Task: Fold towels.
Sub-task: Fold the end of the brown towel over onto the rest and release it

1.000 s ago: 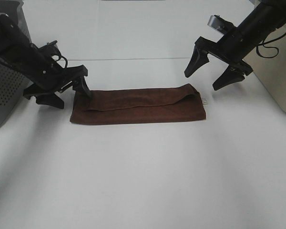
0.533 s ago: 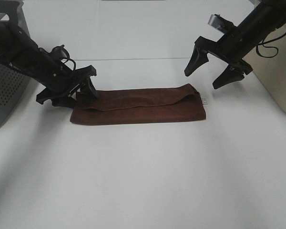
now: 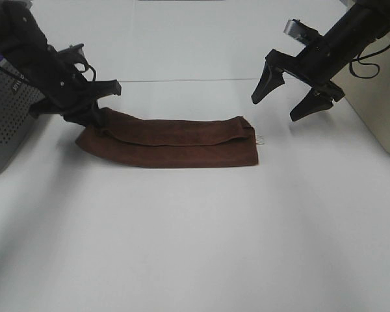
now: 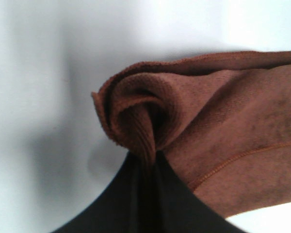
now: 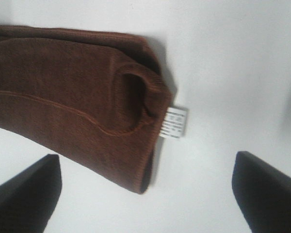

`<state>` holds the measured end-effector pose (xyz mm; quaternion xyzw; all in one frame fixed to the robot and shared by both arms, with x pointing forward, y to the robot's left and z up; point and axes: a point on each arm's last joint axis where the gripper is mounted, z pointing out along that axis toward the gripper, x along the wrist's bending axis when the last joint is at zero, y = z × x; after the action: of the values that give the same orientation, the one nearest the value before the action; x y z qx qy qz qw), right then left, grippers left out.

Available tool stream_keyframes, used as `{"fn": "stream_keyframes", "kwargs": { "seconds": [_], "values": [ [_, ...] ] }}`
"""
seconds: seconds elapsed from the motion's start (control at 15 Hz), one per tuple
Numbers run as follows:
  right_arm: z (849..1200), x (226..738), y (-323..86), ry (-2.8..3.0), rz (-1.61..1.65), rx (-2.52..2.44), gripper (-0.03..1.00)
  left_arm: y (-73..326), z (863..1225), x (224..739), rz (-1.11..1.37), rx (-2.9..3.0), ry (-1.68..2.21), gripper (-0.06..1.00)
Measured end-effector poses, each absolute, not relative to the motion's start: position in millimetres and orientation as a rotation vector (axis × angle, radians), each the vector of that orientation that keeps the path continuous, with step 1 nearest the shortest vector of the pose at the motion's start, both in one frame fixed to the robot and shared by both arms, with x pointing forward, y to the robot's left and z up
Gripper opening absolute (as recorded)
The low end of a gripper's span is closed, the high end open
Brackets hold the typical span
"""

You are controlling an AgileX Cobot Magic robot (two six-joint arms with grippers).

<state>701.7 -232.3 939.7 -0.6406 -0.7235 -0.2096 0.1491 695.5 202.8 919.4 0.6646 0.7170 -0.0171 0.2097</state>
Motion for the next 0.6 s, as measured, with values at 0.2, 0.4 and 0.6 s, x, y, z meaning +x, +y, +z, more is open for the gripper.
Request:
{"fn": "stream_keyframes", "kwargs": {
  "seconds": [0.2, 0.4, 0.6],
  "values": [
    [939.6, 701.3, -232.3, -2.08, -0.598, -1.839, 0.89, 203.3, 968.3, 702.1, -0.05, 1.892, 2.008, 0.03],
    [939.7, 701.0, -232.2, -2.078, -0.595, -1.836, 0.89, 177.7, 996.9, 706.2, -0.198, 1.781, 1.89, 0.03],
    [941.2, 701.1, -229.6, -2.044, -0.625, -1.829, 0.89, 126.6, 987.1, 704.6, -0.312, 1.707, 1.804, 0.03]
  ]
}}
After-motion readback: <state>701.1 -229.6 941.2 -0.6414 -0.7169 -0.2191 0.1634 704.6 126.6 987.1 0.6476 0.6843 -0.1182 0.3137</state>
